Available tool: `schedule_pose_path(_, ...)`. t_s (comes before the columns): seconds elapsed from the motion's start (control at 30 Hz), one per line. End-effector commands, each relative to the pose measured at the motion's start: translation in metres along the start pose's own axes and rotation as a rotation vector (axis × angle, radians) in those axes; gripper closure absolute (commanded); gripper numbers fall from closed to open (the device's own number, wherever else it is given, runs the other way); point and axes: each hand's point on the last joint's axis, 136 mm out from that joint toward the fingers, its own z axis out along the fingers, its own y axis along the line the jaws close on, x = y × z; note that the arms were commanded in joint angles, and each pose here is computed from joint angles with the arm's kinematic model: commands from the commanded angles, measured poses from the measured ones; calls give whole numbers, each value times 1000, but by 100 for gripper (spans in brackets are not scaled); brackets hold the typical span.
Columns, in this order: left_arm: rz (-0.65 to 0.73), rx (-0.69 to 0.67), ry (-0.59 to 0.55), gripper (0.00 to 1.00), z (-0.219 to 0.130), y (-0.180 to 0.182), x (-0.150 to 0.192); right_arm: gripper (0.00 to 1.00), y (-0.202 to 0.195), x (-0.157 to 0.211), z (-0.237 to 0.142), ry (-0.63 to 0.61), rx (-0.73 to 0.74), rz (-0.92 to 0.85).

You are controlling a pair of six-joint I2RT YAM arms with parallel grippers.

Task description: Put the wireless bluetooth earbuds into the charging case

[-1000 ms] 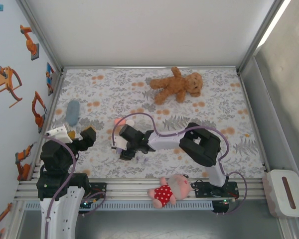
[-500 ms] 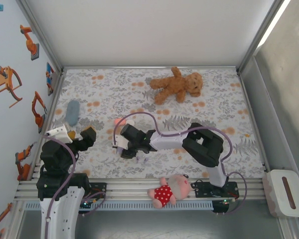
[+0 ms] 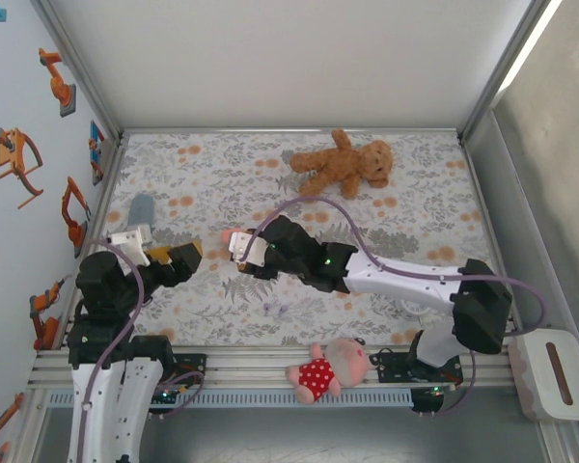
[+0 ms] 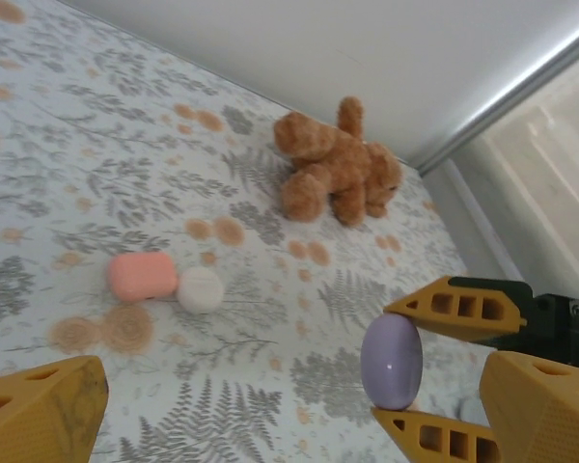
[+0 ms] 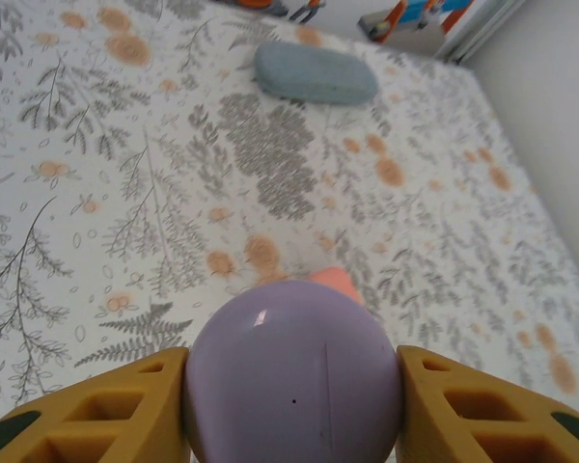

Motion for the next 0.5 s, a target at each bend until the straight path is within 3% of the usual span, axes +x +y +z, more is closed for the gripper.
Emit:
schedule_pose_path(0.0, 31, 265, 35, 5, -10, -59, -15, 54, -23, -14, -27, -34, 100, -87)
schedule_pose_path(0.2, 9, 439, 84, 10, -16, -92, -24, 54, -37, -40, -60, -99, 137, -155)
schedule_pose_path(0.47, -41, 555, 124, 13, -11, -110, -22, 54, -37, -63, -80, -161, 128, -185)
